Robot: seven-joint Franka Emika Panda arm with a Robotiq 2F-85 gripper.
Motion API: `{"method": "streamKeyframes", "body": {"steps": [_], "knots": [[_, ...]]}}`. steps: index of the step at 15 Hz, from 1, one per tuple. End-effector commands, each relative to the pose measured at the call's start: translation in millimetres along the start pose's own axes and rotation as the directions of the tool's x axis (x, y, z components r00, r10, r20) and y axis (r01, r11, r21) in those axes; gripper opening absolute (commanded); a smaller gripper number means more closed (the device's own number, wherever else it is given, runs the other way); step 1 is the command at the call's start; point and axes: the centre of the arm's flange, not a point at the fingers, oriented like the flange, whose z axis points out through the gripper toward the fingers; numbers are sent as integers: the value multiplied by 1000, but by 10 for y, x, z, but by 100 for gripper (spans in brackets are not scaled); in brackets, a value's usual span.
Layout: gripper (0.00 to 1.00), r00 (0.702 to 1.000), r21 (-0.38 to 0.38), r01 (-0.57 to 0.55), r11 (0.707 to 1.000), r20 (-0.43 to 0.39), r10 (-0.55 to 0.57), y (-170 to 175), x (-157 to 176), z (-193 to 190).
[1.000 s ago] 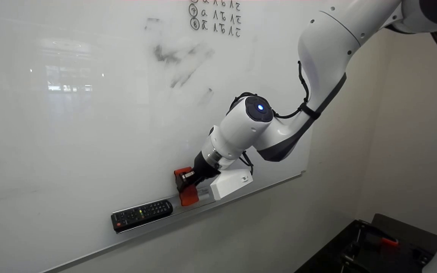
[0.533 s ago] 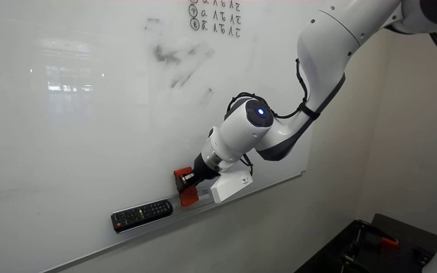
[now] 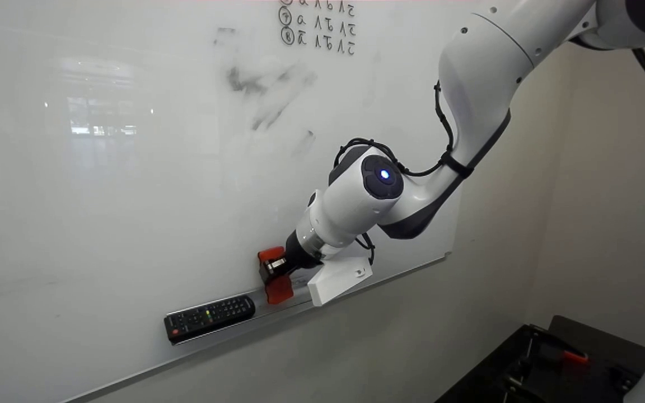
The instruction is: Pick the eraser and rub off the contents on the whiteboard
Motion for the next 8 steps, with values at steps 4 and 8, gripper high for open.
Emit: {"method": "streamKeyframes", "body": {"steps": [4,8], "knots": [[30,997,-37,-48,998,-58,46,66,-70,116],[30,995,-37,-69,997,-73,66,90,-106,138]]}}
